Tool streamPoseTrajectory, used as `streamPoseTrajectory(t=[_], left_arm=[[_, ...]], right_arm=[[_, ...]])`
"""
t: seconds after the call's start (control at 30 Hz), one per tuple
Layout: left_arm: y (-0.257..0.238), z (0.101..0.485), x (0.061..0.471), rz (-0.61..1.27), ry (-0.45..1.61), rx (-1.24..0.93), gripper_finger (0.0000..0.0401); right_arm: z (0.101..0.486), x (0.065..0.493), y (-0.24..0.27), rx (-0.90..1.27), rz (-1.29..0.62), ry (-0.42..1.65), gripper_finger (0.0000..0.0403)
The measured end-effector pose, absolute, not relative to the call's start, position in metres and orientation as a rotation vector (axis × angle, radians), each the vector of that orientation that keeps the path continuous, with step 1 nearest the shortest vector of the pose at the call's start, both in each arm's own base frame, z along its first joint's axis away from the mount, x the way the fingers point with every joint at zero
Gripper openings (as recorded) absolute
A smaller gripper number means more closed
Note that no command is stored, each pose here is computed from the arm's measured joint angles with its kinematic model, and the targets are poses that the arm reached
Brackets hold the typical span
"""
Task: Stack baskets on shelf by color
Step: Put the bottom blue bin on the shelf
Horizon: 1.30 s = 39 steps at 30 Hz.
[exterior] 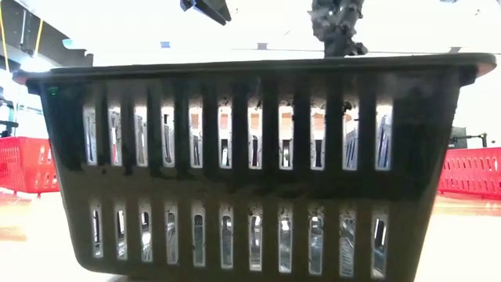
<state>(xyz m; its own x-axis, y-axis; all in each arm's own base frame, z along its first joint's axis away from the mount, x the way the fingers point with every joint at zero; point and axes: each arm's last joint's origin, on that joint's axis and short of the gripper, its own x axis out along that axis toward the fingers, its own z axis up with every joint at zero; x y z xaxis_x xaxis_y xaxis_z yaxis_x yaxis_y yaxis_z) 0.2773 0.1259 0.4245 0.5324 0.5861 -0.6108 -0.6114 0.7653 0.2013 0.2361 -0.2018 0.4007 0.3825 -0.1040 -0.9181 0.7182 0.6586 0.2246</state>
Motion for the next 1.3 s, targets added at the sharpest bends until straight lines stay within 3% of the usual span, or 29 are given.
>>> streamPoseTrajectory(t=[0.2, 0.53, 0.97, 1.3], left_arm=[[0.126, 0.421, 0.273, 0.74, 0.745, -0.102, 0.0126], [0.124, 0.416, 0.269, 0.773, 0.781, -0.178, 0.0126], [0.11, 0.444, 0.232, 0.852, 0.647, -0.265, 0.0127], [0.102, 0.457, 0.215, 0.854, 0.578, -0.291, 0.0127]], right_arm=[[0.387, 0.257, -0.168, 0.525, -0.391, 1.208, 0.0055], [0.385, 0.282, -0.126, 0.407, -0.24, 1.247, 0.0055], [0.362, 0.307, -0.112, 0.383, -0.175, 1.356, 0.0055], [0.351, 0.316, -0.119, 0.353, -0.266, 1.386, 0.0055]])
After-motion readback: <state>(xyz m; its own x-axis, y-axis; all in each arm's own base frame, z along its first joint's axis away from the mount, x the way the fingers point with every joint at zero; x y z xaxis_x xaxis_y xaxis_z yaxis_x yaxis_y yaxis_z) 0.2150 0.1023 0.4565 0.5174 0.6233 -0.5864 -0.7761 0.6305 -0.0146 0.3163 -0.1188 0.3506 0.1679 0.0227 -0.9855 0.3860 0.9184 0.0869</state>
